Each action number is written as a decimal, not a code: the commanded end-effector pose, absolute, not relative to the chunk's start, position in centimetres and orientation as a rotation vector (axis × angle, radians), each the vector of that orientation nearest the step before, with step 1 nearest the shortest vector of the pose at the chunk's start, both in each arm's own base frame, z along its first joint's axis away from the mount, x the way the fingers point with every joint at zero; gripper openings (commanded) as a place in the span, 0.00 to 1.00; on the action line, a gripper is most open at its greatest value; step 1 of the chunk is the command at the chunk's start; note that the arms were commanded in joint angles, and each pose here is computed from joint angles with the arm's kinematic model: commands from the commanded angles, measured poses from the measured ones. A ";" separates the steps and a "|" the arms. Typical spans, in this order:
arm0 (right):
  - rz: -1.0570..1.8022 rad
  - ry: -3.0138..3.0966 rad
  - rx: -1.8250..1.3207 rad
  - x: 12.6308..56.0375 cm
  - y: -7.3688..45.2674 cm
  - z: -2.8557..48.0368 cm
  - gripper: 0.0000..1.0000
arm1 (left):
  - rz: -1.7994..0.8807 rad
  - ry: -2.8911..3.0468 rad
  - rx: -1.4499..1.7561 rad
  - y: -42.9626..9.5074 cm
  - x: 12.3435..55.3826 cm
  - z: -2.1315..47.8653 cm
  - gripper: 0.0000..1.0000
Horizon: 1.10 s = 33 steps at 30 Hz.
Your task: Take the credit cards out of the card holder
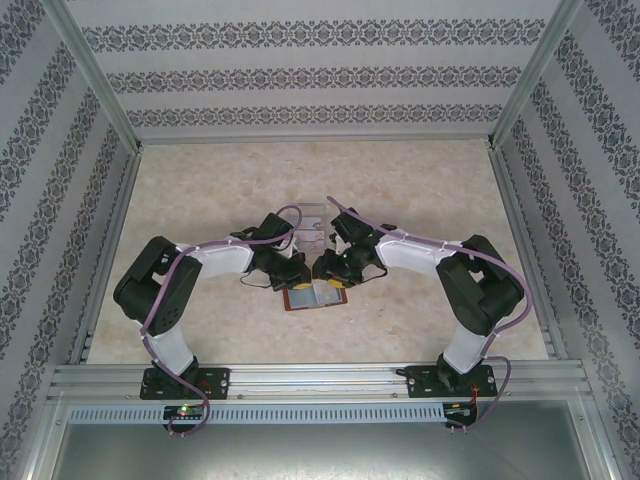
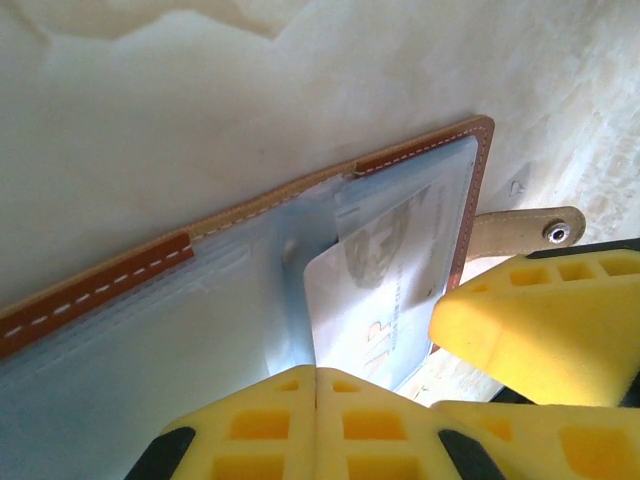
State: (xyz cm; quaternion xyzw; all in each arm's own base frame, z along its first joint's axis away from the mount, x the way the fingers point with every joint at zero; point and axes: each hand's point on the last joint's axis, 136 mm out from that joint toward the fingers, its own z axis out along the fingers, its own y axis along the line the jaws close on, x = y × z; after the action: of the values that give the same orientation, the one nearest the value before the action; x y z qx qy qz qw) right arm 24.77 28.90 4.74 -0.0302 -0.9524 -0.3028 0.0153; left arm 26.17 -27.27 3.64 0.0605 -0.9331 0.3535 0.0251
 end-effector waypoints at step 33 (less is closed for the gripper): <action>-0.787 -3.005 -0.088 24.7 27.0 2.3 0.47 | 1.116 -2.843 0.246 -28.2 26.1 2.7 0.25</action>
State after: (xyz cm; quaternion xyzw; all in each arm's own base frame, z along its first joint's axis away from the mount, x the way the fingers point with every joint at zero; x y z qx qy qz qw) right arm 25.05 27.28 3.14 -0.0315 -0.9657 -0.2578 0.0064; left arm 26.58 -27.85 3.55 0.0787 -0.9260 0.3679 0.0298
